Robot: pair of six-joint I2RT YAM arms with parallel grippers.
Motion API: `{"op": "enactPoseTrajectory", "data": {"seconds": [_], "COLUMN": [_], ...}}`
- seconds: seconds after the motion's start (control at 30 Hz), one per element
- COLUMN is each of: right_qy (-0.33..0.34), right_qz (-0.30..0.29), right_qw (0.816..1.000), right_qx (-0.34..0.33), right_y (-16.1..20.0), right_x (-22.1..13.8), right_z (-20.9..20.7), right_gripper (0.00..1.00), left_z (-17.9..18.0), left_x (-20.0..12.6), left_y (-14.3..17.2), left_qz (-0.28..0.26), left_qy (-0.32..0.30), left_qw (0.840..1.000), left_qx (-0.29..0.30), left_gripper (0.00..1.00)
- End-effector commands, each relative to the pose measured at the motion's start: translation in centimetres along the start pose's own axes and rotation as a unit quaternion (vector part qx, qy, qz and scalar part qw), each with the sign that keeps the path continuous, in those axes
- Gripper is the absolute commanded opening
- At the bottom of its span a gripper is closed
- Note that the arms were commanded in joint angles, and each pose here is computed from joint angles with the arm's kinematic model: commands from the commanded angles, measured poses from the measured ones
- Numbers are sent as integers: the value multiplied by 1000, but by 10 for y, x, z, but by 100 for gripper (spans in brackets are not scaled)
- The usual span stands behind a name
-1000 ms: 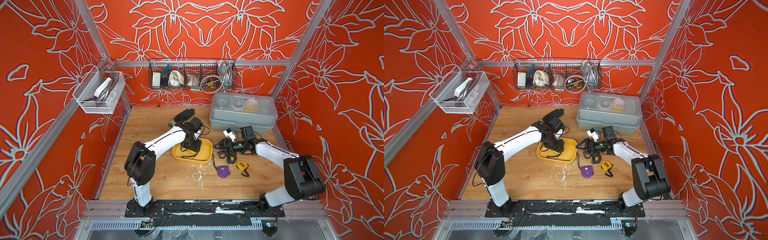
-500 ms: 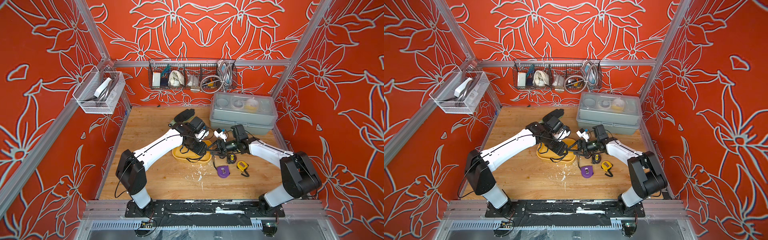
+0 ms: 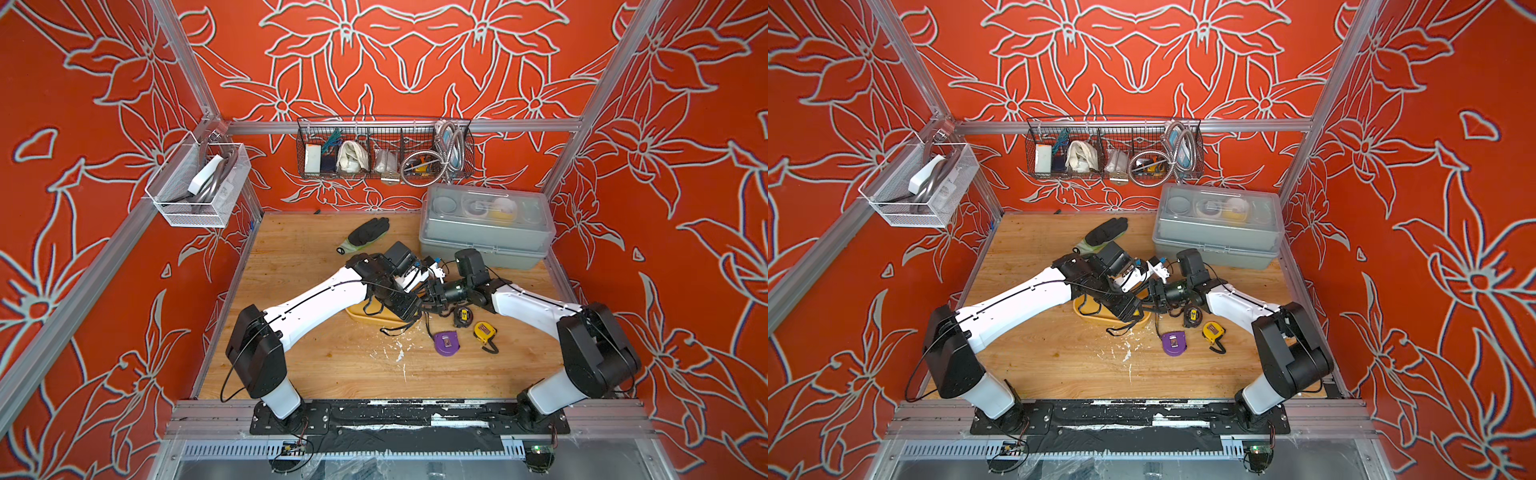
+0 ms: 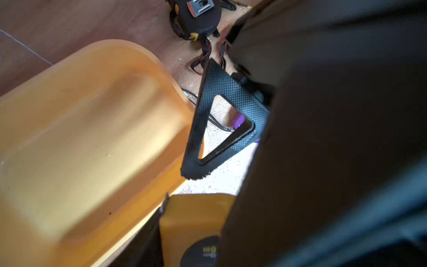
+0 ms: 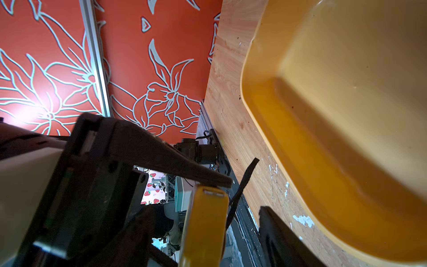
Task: Take the tape measure out of the storage box
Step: Place the tape measure at the center of the board.
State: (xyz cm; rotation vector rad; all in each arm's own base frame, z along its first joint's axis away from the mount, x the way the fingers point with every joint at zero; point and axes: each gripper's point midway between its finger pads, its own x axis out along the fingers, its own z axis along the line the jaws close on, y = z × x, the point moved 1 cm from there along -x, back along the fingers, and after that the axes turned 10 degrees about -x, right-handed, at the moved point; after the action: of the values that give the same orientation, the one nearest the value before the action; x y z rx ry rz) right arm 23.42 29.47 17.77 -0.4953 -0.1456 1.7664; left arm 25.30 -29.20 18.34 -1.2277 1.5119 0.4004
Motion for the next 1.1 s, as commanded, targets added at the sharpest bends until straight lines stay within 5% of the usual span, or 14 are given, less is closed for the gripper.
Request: {"op": "enactPoseTrajectory", "data": {"seconds": [0.0,0.23,0.53,0.8,1.07], "right_qy": [-28,-32,-47,-45,-2], "right_qz": [32,49,59,62,22], "right_qw": [999,998,997,997,999], "right_qx": [7,5,12,25,47], "right_y": [19,29,28,26,11], "right_x": [6,10,16,20,6], "right_z": [8,10,11,4,-22], "right_gripper": [65,58,30,25,21], "left_z": [-1,-1,0,10,3], "left_x": [-15,-15,-13,-4,-45], "left_y": [-23,-37,-43,-37,-46], "left_qz": [-62,-80,-94,-87,-144], "left_qy": [-12,-21,-36,-57,-47], "left_qw": [998,997,995,994,988], "left_qx": [17,9,16,11,-11], "left_gripper": [39,40,40,42,96]}}
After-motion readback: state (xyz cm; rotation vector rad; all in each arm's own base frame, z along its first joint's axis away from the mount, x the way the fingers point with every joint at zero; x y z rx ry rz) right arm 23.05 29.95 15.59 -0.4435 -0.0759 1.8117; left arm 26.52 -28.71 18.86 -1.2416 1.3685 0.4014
